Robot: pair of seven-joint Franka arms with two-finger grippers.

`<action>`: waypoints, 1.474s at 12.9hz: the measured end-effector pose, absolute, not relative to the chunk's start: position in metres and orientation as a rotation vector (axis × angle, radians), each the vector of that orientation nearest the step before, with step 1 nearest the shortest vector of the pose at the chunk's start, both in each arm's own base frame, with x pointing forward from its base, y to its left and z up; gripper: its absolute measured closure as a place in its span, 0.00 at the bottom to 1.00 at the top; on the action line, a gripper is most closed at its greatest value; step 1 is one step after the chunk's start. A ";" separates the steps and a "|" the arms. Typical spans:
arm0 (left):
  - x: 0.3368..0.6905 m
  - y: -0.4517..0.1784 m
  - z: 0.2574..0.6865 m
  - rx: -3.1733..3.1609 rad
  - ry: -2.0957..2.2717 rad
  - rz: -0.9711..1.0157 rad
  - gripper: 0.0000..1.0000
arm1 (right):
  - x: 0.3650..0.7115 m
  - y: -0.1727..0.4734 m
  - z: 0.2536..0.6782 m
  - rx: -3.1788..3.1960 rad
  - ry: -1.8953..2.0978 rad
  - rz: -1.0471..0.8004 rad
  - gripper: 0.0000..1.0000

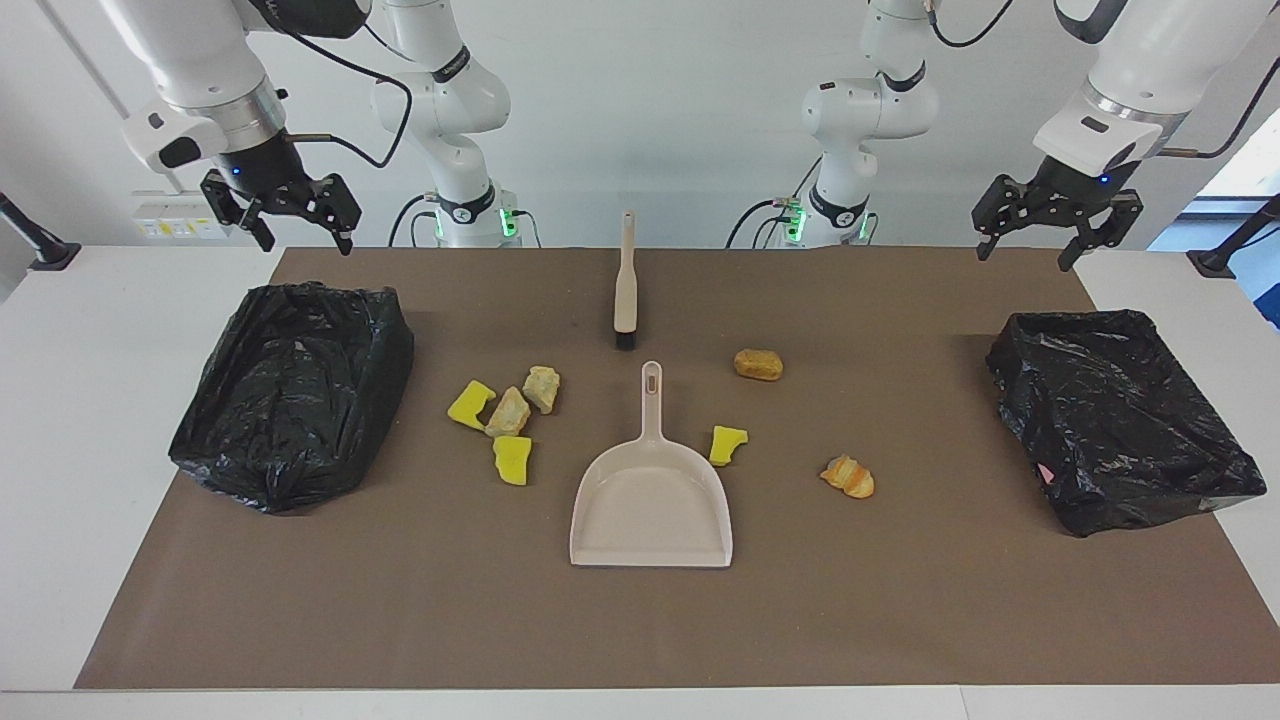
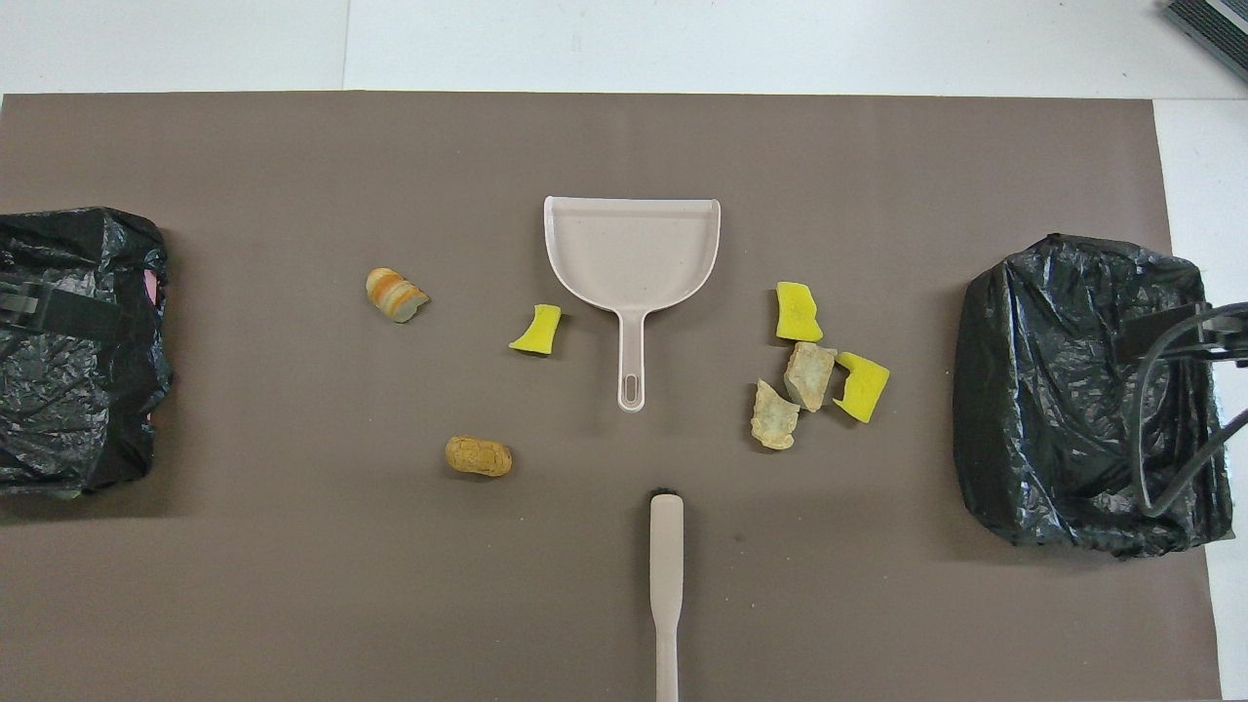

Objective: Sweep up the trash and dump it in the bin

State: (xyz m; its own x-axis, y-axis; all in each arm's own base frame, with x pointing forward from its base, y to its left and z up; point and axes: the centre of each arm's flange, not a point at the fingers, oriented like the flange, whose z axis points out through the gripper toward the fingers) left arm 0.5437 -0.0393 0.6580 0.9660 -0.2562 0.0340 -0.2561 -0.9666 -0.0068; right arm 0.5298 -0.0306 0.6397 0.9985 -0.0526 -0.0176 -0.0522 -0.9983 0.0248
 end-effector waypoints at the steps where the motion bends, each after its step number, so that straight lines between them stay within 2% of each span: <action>1: 0.544 -0.040 0.658 -3.112 0.406 -0.055 0.00 | 0.530 -0.031 0.640 3.116 -0.082 -0.028 0.00; 6: 0.536 -0.039 0.663 -3.116 0.401 0.016 0.00 | 0.530 -0.031 0.640 3.116 -0.082 -0.029 0.00; 19: 0.527 -0.045 0.675 -3.125 0.327 -0.006 0.00 | 0.525 -0.052 0.637 3.115 -0.133 -0.073 0.00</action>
State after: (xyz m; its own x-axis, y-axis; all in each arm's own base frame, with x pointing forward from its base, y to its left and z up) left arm 0.5273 -0.0448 0.6755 0.9783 -0.2070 0.0041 -0.2070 -0.9783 -0.0003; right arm 0.5250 -0.0517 0.6373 0.9952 -0.0859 -0.0460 -0.0848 -0.9961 0.0248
